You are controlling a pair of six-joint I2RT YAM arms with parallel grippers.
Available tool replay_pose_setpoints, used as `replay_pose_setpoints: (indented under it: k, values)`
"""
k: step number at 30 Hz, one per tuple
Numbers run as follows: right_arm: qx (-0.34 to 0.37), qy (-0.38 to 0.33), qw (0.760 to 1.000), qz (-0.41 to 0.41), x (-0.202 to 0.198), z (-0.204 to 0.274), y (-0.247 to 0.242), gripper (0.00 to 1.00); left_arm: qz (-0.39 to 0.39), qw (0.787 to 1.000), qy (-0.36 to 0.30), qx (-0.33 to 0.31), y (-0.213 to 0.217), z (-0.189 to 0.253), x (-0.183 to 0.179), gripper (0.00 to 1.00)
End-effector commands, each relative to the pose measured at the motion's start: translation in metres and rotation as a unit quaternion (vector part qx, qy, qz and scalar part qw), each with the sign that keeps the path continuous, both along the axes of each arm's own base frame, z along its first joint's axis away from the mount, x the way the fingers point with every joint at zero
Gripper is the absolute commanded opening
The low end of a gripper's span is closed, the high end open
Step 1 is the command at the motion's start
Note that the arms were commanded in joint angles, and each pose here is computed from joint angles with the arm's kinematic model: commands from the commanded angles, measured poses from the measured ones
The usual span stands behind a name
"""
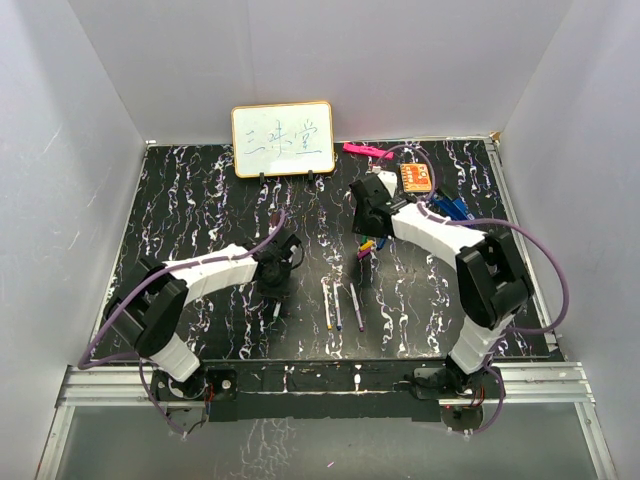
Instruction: Insert the pens into the pen caps
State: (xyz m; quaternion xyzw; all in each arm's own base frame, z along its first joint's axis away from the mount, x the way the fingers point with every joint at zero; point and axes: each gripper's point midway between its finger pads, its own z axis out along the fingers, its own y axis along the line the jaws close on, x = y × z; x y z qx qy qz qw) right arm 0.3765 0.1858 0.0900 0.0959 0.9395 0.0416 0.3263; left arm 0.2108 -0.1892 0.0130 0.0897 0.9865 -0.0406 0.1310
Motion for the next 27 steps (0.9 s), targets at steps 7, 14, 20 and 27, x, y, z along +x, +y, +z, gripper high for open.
replay_pose_setpoints:
  k: [7, 14, 20, 27]
  values:
    - [-0.029, 0.015, 0.999, 0.002, 0.020, -0.012, 0.005, 0.38, -0.010, 0.999, -0.031, -0.023, 0.008, 0.027, -0.009, 0.00]
    - [-0.042, 0.018, 0.999, -0.006, 0.026, -0.020, 0.003, 0.38, -0.018, 0.998, -0.049, -0.037, 0.007, 0.037, -0.007, 0.00]
    - [-0.051, 0.023, 0.998, -0.005, 0.031, -0.030, 0.005, 0.38, -0.025, 0.999, -0.036, -0.024, 0.009, 0.035, -0.010, 0.00]
    - [-0.059, 0.033, 0.998, -0.007, 0.035, -0.044, 0.004, 0.38, -0.020, 0.999, -0.038, -0.021, 0.012, 0.035, -0.010, 0.00]
